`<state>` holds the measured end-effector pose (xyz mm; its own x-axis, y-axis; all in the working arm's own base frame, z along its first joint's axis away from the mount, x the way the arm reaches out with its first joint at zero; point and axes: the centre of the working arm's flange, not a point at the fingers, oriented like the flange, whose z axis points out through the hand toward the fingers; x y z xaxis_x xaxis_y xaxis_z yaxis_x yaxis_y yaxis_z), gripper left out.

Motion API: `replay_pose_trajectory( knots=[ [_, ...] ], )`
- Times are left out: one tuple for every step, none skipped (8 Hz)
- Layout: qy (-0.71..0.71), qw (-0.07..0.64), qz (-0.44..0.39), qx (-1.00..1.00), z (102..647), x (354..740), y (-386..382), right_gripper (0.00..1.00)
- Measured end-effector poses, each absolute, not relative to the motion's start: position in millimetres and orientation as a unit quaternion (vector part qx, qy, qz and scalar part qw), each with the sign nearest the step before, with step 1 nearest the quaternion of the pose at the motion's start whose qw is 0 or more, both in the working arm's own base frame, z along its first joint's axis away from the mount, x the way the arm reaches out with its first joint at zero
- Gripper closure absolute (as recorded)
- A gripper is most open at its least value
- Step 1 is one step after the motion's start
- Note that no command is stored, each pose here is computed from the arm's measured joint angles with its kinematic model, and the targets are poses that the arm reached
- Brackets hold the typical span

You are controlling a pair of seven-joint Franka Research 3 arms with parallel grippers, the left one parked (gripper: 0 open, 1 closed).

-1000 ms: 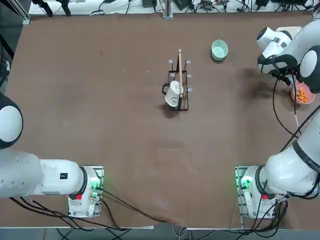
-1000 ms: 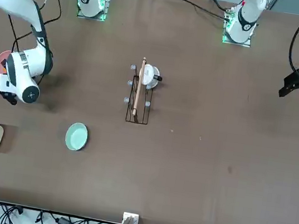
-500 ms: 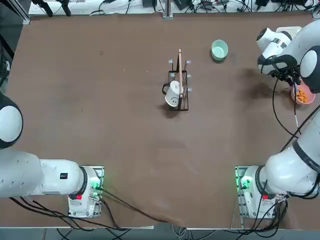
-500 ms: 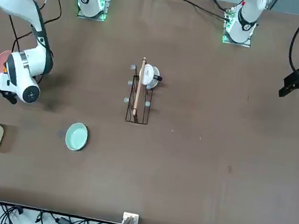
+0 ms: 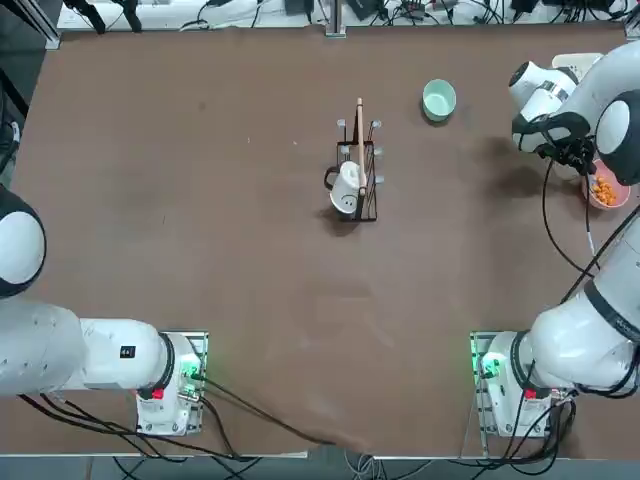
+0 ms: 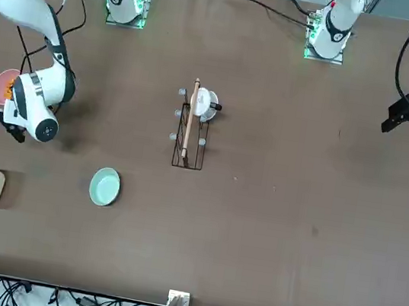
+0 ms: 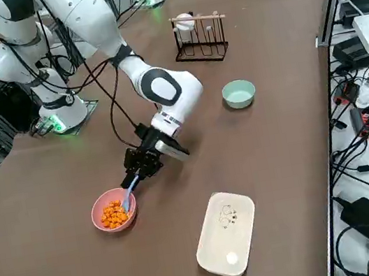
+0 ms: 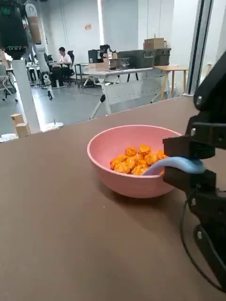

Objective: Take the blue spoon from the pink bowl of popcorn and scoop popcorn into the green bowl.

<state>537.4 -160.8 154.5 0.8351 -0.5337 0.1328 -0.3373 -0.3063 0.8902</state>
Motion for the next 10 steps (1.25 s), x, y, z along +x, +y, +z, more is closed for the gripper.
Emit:
replay_pose_trajectory(
  knots=[
    [-0.269, 0.528, -0.098, 0.8, 153.0, 536.0, -158.6, 0.88],
    [-0.265, 0.535, -0.104, 0.796, 151.1, 534.4, -155.4, 0.88],
    [-0.258, 0.547, -0.106, 0.79, 151.0, 533.5, -151.7, 0.88],
    [-0.247, 0.566, -0.106, 0.779, 154.0, 533.1, -148.2, 0.88],
    [-0.238, 0.582, -0.105, 0.77, 157.0, 533.1, -144.7, 0.88],
    [-0.232, 0.592, -0.103, 0.764, 159.3, 534.0, -139.6, 0.88],
    [-0.229, 0.601, -0.102, 0.759, 162.3, 535.5, -133.3, 0.88],
    [-0.227, 0.61, -0.1, 0.753, 166.7, 538.1, -126.1, 0.88],
    [-0.224, 0.619, -0.095, 0.747, 172.4, 542.6, -117.0, 0.88],
    [-0.222, 0.627, -0.084, 0.742, 181.2, 551.2, -102.8, 0.88]
  ],
)
